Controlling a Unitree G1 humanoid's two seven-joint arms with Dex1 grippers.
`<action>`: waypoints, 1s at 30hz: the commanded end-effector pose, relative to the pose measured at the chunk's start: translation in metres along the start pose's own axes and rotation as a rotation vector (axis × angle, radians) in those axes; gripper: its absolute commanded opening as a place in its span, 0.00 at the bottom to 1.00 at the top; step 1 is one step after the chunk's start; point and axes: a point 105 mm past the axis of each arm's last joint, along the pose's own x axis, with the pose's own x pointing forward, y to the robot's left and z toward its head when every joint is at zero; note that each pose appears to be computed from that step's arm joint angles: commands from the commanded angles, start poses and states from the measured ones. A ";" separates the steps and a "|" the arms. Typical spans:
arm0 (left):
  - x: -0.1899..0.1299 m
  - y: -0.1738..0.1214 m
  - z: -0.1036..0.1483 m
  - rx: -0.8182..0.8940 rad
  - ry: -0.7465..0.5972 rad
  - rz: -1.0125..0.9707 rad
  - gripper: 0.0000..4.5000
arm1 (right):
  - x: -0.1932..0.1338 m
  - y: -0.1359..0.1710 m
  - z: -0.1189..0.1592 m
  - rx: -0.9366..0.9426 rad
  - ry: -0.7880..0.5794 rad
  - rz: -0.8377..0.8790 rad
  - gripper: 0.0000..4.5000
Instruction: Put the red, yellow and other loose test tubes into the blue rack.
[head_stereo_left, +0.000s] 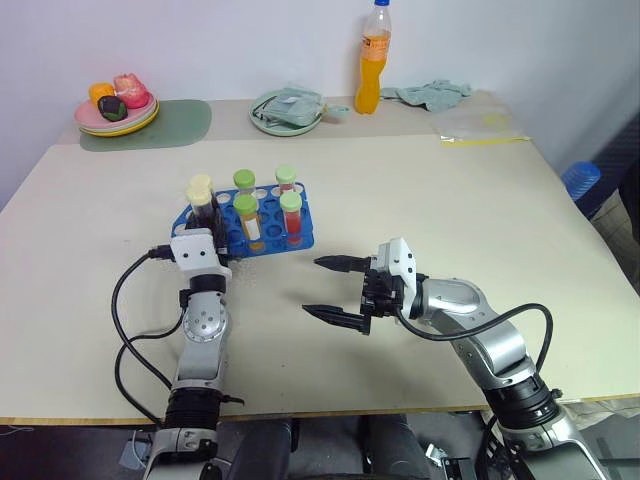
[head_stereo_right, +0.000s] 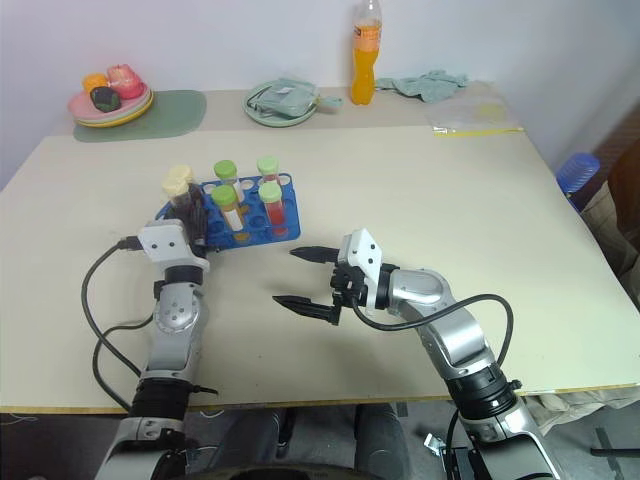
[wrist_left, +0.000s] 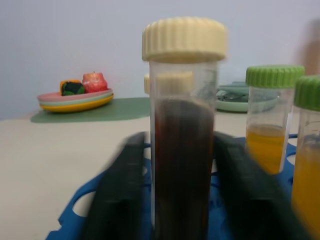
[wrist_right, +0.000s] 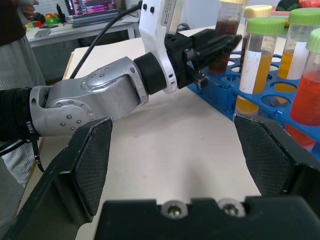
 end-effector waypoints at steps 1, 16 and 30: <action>-0.002 0.006 0.020 -0.050 -0.060 0.000 0.91 | -0.004 -0.001 0.017 -0.054 -0.055 -0.020 0.95; -0.068 0.118 0.045 0.206 0.354 -0.286 0.91 | -0.088 -0.064 0.026 -0.078 0.073 -0.335 0.95; -0.083 0.123 0.037 0.168 0.452 -0.314 0.91 | -0.130 -0.088 0.005 -0.042 0.147 -0.471 0.95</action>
